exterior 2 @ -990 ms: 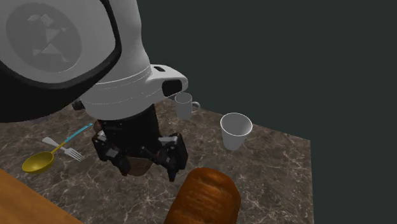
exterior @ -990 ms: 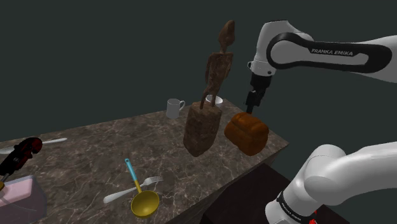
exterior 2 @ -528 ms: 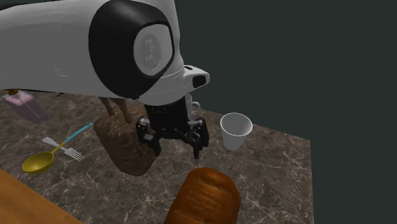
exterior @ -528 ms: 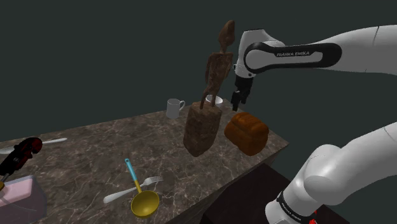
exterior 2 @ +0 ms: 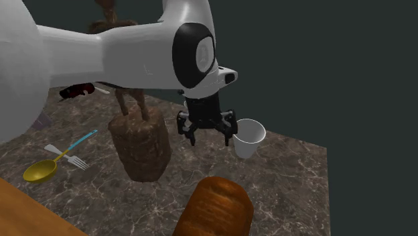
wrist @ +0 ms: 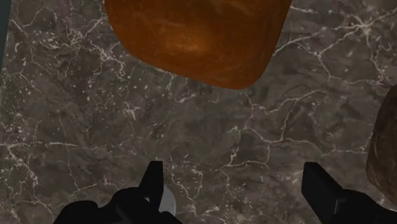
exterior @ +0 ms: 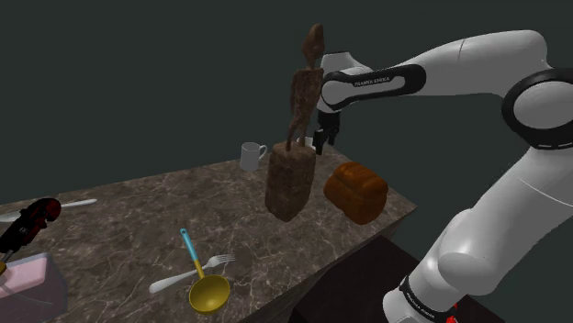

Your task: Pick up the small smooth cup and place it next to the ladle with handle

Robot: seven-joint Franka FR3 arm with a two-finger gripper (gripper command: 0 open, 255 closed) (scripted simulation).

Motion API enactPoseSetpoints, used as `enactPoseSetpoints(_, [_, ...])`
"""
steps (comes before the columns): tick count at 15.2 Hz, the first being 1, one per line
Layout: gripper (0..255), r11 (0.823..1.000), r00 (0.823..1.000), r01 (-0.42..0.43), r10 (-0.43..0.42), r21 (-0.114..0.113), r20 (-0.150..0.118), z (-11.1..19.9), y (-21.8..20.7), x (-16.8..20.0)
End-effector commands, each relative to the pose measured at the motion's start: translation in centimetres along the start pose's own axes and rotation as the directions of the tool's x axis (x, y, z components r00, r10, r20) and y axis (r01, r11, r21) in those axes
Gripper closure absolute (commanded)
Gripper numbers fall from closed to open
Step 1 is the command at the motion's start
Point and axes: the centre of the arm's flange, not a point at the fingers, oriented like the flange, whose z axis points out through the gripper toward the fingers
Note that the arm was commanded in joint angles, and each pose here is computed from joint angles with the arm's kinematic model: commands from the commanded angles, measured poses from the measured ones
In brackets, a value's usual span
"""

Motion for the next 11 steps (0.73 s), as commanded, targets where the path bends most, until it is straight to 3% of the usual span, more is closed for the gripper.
enactPoseSetpoints(1, [0,1.000,1.000,0.003,-0.003,-0.013,0.001,1.2,0.6,2.4])
enactPoseSetpoints(11, [0,0.997,1.000,0.011,-0.011,-0.073,-0.001,5.6,4.2,13.9])
